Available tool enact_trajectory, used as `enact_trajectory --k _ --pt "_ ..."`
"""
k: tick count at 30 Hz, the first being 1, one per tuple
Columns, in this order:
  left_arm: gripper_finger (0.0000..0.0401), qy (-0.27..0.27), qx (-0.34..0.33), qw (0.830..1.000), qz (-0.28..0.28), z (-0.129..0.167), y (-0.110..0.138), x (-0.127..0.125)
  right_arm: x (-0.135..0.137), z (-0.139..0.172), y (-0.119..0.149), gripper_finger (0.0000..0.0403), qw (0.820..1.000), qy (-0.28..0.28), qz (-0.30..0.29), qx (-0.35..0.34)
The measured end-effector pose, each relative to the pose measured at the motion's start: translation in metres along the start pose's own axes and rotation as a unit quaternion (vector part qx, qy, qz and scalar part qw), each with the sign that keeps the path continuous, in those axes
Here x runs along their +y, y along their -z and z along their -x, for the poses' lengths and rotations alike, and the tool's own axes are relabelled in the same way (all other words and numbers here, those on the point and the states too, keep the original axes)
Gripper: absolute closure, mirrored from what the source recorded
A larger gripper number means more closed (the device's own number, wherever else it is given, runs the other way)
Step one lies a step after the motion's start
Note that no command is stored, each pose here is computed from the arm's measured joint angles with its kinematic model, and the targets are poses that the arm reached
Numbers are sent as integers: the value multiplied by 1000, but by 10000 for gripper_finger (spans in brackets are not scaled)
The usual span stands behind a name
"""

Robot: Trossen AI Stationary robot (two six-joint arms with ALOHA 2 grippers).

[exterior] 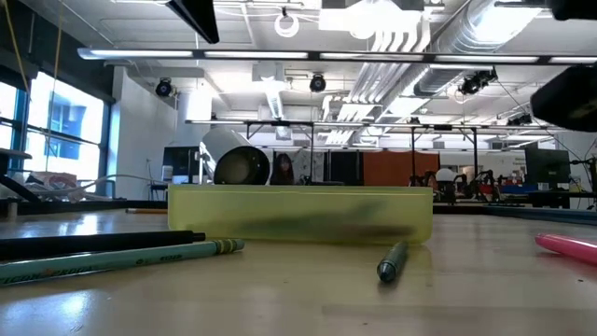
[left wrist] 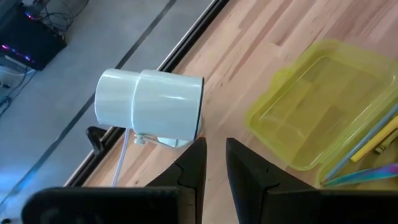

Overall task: Pick & place school supplies into a supply box
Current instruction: Put the green crayon into the supply box

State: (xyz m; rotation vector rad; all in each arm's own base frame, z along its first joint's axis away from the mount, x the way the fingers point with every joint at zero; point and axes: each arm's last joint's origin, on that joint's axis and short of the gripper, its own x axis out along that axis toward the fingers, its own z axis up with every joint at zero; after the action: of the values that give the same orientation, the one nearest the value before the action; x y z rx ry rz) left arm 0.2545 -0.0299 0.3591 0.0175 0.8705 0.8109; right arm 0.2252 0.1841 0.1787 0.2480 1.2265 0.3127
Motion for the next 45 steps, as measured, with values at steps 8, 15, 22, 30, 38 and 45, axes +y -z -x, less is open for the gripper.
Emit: enact_trajectory --k 8,15,22,30,38,45 --pt "304 6 -2 1000 3 0 -1 -1 15 -22 4 300 998 55 -7 -7" --pt "304 15 5 1000 1 0 -1 -2 12 -40 4 300 997 77 -7 15" --pt "304 25 12 1000 0 0 0 -2 12 -51 4 300 997 72 -13 15" --pt "304 25 13 1000 0 0 0 -2 10 -64 11 312 993 111 11 27" --pt "304 27 14 1000 0 0 0 -2 1 -64 12 376 987 157 8 34" --pt "304 25 12 1000 1 0 0 -2 -6 -58 5 397 988 141 32 46"
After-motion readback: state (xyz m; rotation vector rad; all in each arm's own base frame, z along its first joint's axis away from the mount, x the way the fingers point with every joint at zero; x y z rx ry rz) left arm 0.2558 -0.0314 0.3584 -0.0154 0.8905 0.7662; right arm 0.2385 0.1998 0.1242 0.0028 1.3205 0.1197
